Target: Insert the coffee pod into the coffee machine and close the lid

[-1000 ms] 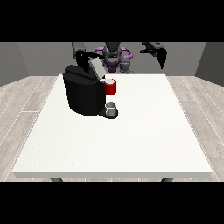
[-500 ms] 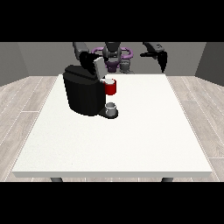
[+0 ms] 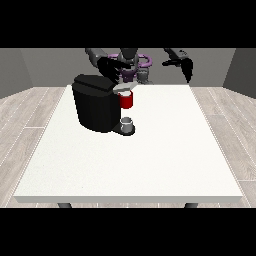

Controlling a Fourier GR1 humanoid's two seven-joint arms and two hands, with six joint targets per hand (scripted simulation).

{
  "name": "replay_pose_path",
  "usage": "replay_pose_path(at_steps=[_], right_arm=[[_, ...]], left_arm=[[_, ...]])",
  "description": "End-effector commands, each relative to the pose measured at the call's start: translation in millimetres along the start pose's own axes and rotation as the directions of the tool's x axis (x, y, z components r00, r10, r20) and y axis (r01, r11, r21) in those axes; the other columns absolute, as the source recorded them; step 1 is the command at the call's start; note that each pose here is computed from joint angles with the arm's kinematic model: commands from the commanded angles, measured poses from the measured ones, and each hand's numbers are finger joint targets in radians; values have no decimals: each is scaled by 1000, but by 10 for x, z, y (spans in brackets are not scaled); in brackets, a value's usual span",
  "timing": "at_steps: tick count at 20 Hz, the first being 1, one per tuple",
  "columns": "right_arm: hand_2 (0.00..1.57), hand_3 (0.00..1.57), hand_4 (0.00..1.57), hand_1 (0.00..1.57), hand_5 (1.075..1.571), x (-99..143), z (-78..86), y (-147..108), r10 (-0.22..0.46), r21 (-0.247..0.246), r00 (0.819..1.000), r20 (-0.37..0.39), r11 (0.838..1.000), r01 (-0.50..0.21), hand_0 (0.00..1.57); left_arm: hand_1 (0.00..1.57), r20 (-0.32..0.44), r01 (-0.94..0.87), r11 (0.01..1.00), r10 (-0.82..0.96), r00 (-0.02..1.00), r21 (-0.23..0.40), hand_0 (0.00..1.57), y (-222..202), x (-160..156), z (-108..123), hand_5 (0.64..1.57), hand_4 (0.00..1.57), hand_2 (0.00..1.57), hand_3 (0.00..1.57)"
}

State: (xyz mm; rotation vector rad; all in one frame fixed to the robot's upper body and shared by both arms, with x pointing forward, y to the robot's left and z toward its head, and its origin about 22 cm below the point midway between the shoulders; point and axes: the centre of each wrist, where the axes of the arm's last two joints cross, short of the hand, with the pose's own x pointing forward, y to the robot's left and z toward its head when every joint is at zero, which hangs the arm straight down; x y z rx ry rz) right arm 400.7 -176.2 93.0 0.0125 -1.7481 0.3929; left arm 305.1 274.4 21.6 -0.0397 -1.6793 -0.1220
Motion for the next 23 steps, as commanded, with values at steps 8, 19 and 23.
replay_pose_path(at_steps=[8,19,23], right_arm=[[0,0,116,0,1571,252,-162,257,60,60,997,57,996,-63,0],[0,0,269,0,1571,-313,388,614,-182,152,976,121,975,163,0],[0,0,157,0,1571,-602,763,698,-256,40,967,-19,966,256,0]], left_arm=[[0,-12,-25,1000,25,1000,0,0,33,-181,86,1571,0,0,0],[0,24,-23,999,22,999,43,0,-153,-278,181,1571,245,0,0],[0,-36,-38,998,40,999,47,0,-79,-341,274,1571,192,0,0]])
